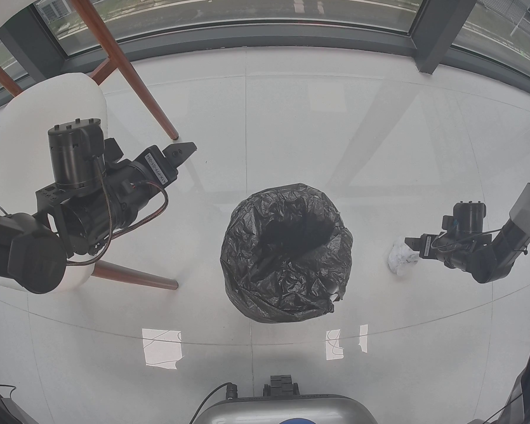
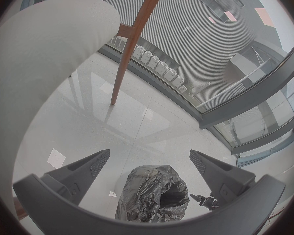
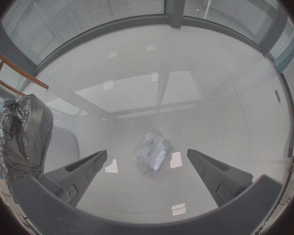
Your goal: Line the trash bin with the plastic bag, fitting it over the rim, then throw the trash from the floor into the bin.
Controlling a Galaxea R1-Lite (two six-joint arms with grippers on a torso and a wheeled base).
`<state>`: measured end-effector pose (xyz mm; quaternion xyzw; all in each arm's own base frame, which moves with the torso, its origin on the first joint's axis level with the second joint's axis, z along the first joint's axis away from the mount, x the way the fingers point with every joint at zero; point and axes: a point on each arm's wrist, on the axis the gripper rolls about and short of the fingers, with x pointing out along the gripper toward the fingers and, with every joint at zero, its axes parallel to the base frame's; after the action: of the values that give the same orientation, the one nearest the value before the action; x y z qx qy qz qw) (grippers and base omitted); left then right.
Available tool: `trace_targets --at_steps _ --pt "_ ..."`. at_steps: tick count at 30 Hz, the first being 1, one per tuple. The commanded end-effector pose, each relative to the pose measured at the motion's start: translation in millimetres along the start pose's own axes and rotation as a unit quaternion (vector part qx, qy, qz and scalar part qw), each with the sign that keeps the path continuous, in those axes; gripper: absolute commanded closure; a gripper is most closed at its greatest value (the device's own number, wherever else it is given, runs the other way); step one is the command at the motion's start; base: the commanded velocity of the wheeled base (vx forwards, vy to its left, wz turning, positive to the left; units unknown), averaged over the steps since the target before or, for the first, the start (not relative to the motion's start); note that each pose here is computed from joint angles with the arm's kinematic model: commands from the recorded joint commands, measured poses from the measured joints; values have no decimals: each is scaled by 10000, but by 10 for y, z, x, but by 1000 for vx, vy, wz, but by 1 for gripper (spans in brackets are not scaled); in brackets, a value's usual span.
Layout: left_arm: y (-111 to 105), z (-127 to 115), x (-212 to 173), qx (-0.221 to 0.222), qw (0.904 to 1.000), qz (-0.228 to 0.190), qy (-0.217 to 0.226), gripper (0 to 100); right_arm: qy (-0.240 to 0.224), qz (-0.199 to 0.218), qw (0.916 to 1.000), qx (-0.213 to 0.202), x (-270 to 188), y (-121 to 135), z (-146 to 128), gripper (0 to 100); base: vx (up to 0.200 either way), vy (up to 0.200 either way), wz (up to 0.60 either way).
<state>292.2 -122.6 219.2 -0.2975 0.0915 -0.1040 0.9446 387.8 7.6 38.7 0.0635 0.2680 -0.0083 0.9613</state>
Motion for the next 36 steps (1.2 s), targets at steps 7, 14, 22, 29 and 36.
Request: trace_targets --at_steps 7,14,22,29,36 --pt "-4 -12 2 -18 10000 -5 19 0 320 -270 9990 181 208 -270 -209 0 0 0 0" --pt "2 -23 14 -16 10000 4 31 0 445 -205 9986 182 444 -245 -340 0 0 0 0" --pt "1 -20 10 -8 10000 16 22 0 204 -99 9997 124 665 -185 -260 0 0 0 0" --pt "7 -11 8 -10 10000 29 13 0 226 -63 9997 97 722 -112 -296 0 0 0 0" --pt "10 -15 7 -16 10000 33 19 0 290 -94 9994 167 748 -133 -350 100 0 0 0"
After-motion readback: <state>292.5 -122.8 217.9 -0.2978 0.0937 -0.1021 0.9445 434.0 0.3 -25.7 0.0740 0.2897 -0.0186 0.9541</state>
